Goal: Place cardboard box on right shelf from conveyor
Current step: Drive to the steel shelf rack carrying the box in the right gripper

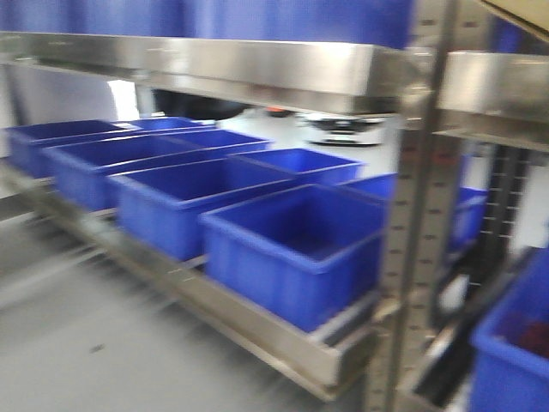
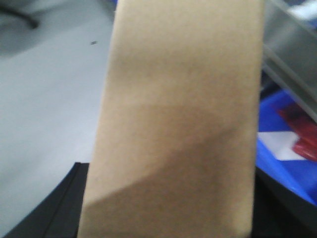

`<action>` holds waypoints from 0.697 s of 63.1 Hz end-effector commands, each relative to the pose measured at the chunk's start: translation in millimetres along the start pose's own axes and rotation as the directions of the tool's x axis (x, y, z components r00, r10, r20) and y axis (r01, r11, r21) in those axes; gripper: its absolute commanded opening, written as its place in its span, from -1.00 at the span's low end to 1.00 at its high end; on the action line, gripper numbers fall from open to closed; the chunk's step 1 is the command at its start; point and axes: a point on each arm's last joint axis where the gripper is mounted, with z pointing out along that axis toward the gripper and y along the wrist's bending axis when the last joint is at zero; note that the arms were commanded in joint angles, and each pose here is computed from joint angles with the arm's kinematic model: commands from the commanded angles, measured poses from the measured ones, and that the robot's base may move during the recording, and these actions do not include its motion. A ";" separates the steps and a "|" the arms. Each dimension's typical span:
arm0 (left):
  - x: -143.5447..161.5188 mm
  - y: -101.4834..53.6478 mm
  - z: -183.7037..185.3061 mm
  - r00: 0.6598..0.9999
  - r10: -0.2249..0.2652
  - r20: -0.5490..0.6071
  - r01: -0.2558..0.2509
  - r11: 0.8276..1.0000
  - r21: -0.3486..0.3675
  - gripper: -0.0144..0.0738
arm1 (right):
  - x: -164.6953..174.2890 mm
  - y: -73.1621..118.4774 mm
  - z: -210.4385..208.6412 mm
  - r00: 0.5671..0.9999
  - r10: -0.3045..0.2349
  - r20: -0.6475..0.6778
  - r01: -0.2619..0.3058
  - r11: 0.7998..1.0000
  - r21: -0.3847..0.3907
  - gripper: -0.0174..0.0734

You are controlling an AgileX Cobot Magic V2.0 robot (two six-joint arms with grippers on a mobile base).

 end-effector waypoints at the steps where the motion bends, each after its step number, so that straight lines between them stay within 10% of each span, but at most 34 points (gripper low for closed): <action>1: -10.0 0.1 -1.4 0.994 -0.016 0.106 0.016 1.000 0.000 -0.94 | -11.0 0.4 -7.6 0.995 -0.007 0.099 0.007 1.000 -0.004 -0.21; 44: -10.0 0.1 -1.4 0.994 -0.016 0.106 0.016 1.000 0.000 -0.94 | -11.0 0.4 -7.6 0.995 -0.007 0.099 0.007 1.000 -0.004 -0.21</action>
